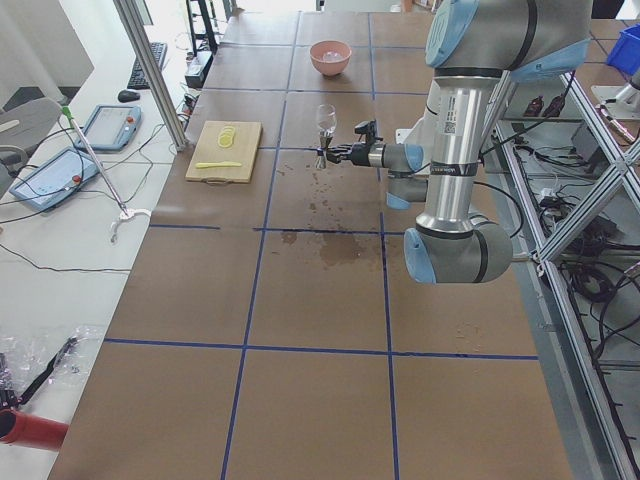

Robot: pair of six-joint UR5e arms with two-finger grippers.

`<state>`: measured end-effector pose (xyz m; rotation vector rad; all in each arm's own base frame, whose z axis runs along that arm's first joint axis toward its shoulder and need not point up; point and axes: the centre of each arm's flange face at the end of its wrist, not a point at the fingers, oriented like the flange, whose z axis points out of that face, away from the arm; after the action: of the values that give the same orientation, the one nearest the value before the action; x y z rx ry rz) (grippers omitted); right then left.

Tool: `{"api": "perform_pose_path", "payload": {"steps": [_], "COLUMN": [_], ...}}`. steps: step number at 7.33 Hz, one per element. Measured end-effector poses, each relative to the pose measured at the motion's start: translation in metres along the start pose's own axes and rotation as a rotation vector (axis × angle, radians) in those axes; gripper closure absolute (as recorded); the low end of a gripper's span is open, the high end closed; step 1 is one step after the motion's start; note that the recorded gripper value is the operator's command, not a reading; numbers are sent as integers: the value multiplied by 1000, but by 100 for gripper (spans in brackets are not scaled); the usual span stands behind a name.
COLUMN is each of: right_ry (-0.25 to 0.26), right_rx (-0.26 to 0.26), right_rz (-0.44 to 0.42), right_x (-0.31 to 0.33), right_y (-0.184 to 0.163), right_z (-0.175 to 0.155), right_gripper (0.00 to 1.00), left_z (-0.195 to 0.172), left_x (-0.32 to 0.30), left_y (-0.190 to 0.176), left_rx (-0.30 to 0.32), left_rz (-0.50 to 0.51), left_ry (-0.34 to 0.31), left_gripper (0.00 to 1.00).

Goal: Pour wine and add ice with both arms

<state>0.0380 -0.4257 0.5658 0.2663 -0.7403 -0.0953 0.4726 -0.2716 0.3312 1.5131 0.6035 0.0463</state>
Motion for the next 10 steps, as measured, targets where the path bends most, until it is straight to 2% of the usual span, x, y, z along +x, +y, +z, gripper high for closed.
{"api": "perform_pose_path", "payload": {"steps": [2,4,6,10], "right_ry": [0,1,1,1], "right_rx": [-1,0,0,-3], "right_rz": [1,2,3,6], "right_x": [1,1,1,2], "right_y": [1,1,1,3], "right_z": [0,0,0,0], "right_gripper": [0,0,0,0], "left_z": [10,25,33,41], "left_x": [18,32,37,62], "left_y": [-25,-53,-77,-101], "left_rx": [-23,-60,-68,-94], "left_rz": [48,154,243,303], "left_ry": [-5,0,13,18], "left_gripper": [100,100,100,100]}}
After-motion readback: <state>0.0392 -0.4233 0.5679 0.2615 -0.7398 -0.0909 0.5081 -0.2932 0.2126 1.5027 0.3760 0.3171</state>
